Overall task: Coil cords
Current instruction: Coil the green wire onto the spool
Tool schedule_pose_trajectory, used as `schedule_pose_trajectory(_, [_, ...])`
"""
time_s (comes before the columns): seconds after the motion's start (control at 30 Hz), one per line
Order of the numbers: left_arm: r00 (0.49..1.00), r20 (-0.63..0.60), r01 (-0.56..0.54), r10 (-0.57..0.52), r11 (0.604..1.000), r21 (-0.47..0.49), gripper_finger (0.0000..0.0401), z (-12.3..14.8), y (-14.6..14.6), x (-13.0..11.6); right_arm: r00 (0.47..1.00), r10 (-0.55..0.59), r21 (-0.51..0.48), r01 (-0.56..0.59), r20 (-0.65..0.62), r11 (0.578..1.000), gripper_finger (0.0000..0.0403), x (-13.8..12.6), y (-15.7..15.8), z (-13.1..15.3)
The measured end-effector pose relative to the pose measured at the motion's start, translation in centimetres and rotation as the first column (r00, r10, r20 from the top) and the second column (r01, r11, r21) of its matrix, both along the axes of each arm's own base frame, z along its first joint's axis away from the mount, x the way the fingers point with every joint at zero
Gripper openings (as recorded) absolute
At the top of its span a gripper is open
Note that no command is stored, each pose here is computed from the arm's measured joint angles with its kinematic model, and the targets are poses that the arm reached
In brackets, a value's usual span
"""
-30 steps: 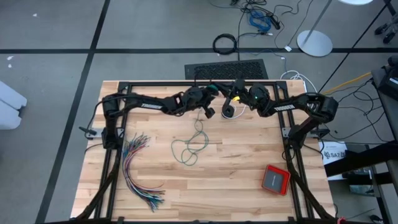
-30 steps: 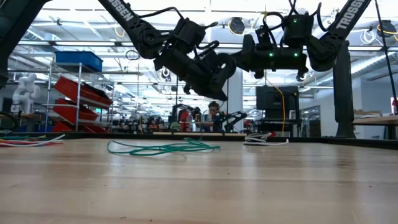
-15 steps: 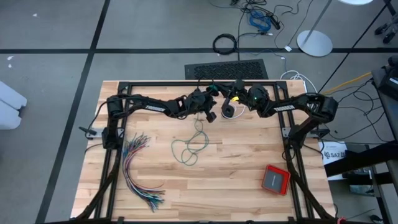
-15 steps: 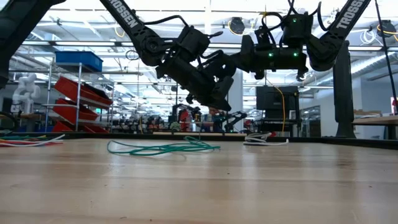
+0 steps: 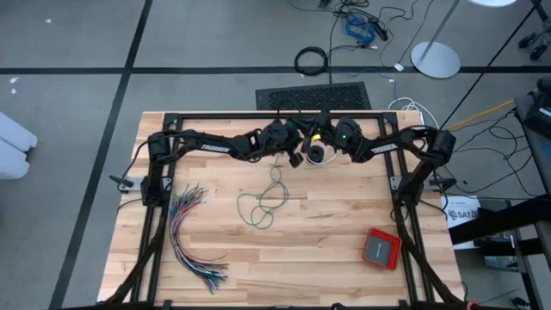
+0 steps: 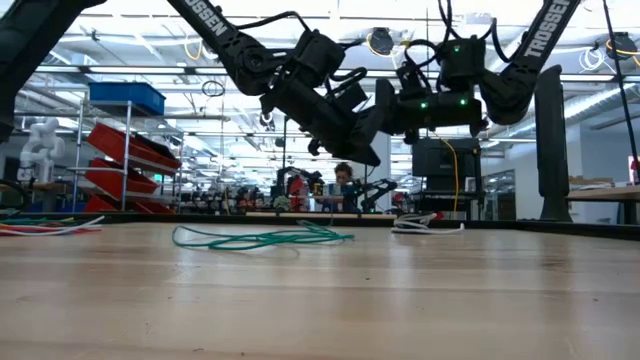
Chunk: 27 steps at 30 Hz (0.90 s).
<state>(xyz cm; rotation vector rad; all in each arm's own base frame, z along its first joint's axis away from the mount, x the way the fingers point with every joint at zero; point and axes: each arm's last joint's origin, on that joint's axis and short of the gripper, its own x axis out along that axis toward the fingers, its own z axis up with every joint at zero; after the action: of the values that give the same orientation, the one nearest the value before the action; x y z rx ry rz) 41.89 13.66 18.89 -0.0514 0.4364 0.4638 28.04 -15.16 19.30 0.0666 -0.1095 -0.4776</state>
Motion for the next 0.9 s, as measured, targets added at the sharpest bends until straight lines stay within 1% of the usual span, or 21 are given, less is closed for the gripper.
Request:
schedule_pose_trajectory(0.3, [1.000,-0.008,0.025,-0.025,1.000,0.010,0.0000,0.2,-1.0,0.4,0.999,0.018,0.012,-0.017,-0.035,1.000,0.0000,0.1,0.1,-0.4])
schedule_pose_trajectory(0.37, [0.999,-0.025,0.030,-0.030,0.999,0.011,0.0000,0.1,-1.0,0.4,0.999,0.016,0.019,-0.015,-0.047,1.000,0.0000,0.1,0.1,-0.5])
schedule_pose_trajectory(0.57, [0.996,-0.078,0.046,-0.046,0.999,0.000,0.0000,-0.4,-1.2,0.2,0.992,0.021,0.039,-0.017,-0.122,0.999,0.0000,0.2,0.1,-1.3])
schedule_pose_trajectory(0.8, [0.994,-0.093,0.064,-0.065,0.998,-0.019,0.0000,-0.5,-1.3,0.1,0.980,0.021,0.036,-0.014,-0.199,0.999,0.0000,0.1,0.1,-1.9])
schedule_pose_trajectory(0.9, [0.994,-0.084,0.064,-0.066,0.998,-0.026,0.0000,-0.2,-1.4,0.0,0.976,0.020,0.035,-0.013,-0.218,0.999,0.0000,0.0,0.0,-2.1])
